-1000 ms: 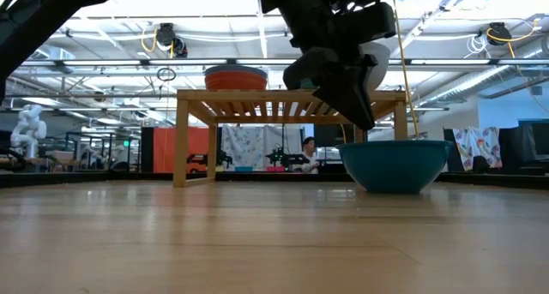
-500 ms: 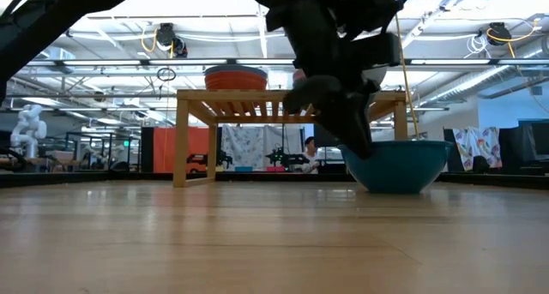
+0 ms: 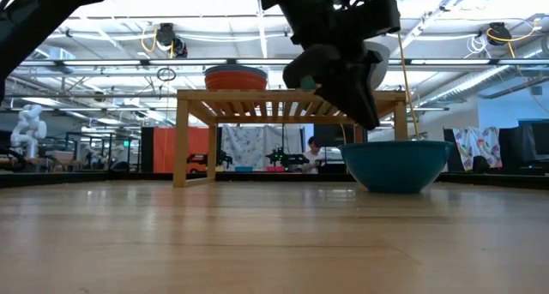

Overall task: Place and stack bowls onto a shelf
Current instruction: Put the dark blue bowl on the shelf

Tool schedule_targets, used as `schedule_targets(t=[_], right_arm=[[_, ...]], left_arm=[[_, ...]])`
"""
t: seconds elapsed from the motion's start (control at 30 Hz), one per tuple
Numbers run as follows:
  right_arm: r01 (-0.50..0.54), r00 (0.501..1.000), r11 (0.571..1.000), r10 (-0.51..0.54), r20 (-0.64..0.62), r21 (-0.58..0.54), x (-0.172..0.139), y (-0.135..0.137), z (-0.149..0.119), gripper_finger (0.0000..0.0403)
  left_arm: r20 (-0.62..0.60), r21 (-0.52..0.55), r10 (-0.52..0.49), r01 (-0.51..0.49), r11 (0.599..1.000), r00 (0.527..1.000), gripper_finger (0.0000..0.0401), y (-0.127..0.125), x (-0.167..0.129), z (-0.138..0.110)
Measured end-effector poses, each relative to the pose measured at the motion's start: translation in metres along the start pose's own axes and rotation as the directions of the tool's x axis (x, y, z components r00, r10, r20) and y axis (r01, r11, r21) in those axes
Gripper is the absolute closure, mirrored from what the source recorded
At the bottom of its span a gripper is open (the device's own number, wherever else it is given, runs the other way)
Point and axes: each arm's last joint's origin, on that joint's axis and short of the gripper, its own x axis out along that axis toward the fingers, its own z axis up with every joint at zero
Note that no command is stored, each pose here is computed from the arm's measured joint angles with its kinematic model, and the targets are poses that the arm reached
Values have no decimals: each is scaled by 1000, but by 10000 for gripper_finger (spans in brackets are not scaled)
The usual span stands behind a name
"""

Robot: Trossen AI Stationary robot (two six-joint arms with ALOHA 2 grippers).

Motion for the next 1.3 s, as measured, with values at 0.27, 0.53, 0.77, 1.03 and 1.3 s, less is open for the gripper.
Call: schedule_targets(t=[0.27,0.53,0.77,1.03,1.3], right_arm=[[0,1000,1000,0,0,0,0,0,0,328],[0,1000,1000,0,0,-4,0,0,0,328],[0,1000,999,0,0,-34,0,0,0,328],[0,1000,999,0,0,-33,0,0,0,328],[0,1000,999,0,0,-34,0,0,0,328]], left_arm=[[17,-2,19,-19,1000,1000,343,8,1,-4],[18,-60,12,-10,998,1000,343,15,0,-10],[20,-56,-31,32,998,999,343,9,1,-8],[20,-33,-30,31,999,999,343,9,1,-8],[6,-18,-35,35,999,999,343,10,8,-12]])
